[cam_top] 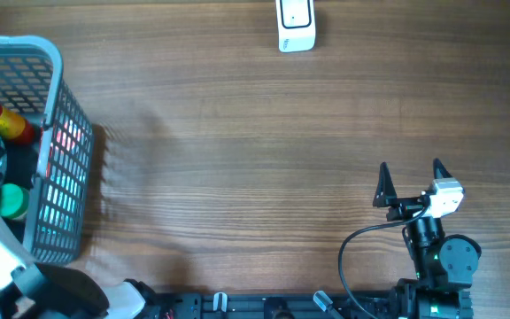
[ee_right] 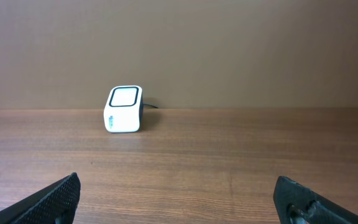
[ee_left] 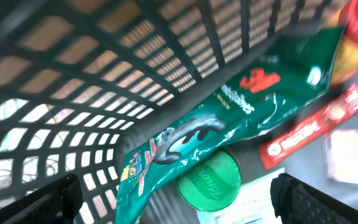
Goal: Scan the item barcode
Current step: 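Reach the left gripper into the basket and grasp the green 3M pack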
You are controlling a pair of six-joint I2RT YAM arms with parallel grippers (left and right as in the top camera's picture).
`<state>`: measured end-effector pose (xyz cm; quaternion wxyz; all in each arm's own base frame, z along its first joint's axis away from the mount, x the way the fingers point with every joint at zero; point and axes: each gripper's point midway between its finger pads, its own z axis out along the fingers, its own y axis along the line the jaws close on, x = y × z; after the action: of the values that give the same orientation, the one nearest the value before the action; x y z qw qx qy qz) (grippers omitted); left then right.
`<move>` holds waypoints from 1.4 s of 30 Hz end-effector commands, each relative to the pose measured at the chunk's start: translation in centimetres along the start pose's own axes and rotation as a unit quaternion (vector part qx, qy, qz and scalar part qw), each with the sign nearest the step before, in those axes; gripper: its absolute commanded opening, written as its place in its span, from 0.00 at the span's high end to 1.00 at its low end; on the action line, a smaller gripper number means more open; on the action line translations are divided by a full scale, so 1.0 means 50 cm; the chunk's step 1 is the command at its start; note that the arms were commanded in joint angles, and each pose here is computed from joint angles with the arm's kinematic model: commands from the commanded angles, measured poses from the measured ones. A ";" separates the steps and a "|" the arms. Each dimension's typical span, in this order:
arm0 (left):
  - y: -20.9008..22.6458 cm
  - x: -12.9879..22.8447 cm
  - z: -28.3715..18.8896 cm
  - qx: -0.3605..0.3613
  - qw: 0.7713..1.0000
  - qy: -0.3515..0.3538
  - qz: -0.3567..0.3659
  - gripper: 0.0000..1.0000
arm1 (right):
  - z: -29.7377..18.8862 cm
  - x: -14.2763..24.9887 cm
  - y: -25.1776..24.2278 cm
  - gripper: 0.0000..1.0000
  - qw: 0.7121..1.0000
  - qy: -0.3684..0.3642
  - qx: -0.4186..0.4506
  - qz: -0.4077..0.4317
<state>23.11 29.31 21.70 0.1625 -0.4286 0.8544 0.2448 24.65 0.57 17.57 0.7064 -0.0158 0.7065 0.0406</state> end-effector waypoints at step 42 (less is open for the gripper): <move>-0.011 -0.118 -0.111 0.114 0.985 -0.126 0.016 0.96 | -0.001 -0.003 -0.002 0.00 1.000 -0.004 0.004 -0.005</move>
<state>27.57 30.70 21.46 0.2163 -0.3356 0.9002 0.1739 24.65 0.57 17.57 0.7064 -0.0158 0.7065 0.0406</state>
